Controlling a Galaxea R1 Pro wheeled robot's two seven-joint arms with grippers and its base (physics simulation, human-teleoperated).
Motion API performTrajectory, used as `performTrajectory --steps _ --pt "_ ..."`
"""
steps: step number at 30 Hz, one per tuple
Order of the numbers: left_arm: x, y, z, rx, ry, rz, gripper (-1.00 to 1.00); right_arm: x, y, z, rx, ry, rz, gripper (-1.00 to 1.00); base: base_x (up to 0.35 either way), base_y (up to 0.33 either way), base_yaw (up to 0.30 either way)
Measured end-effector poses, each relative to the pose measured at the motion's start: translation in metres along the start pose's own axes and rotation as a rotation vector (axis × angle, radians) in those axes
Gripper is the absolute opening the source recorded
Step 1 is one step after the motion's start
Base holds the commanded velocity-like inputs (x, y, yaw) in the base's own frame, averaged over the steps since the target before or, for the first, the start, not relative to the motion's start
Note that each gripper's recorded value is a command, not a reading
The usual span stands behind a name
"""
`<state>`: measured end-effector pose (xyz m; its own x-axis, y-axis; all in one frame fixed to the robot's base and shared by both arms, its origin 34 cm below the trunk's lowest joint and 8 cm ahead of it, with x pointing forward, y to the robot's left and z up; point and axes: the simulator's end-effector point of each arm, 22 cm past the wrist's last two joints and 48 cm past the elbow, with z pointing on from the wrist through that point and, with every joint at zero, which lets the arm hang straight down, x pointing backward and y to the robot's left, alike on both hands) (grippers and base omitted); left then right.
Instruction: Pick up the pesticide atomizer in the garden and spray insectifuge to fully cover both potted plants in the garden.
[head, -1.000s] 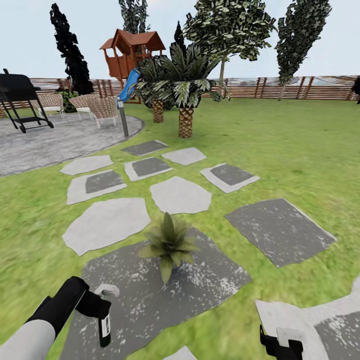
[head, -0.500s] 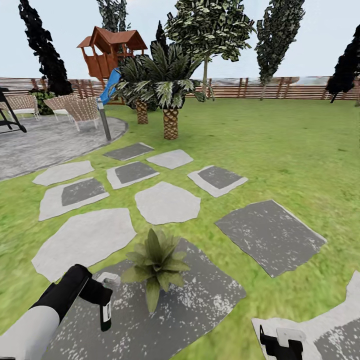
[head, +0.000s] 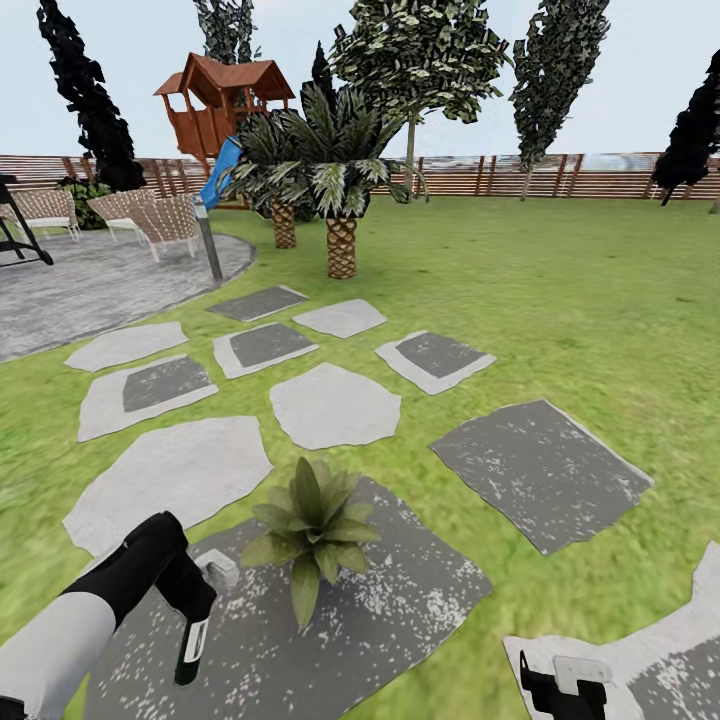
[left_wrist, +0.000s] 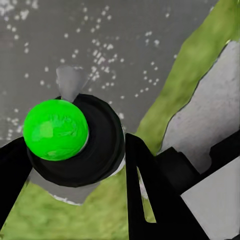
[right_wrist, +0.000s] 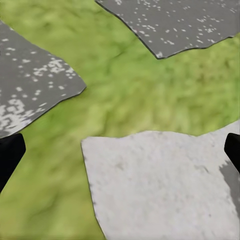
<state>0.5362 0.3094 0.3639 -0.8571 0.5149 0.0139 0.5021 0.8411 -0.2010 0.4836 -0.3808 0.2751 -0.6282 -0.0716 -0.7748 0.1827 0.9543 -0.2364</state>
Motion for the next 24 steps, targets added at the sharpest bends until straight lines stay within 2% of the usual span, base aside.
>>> performTrajectory --steps 3,8,16,20,24 --pt "-0.008 0.002 -0.007 -0.019 -0.019 0.017 -1.0 0.0 0.001 0.0 -0.002 0.0 0.0 1.0 0.0 0.0 0.0" --pt "-0.007 0.009 -0.01 -0.033 -0.02 0.016 -1.0 0.0 0.001 0.0 -0.004 0.0 0.0 1.0 -0.029 0.024 0.0" --pt "-0.005 0.01 -0.01 -0.035 -0.018 0.015 -1.0 0.0 0.0 0.0 0.0 0.001 0.001 1.0 0.039 0.245 -0.016" --pt "0.0 0.009 -0.006 -0.033 -0.007 0.014 -1.0 0.0 0.0 0.0 0.002 0.0 0.001 1.0 0.007 0.012 -0.118" --pt "-0.006 0.008 -0.01 -0.029 -0.021 0.014 -1.0 0.0 0.001 0.0 -0.002 0.0 0.0 1.0 0.0 0.001 -0.011"
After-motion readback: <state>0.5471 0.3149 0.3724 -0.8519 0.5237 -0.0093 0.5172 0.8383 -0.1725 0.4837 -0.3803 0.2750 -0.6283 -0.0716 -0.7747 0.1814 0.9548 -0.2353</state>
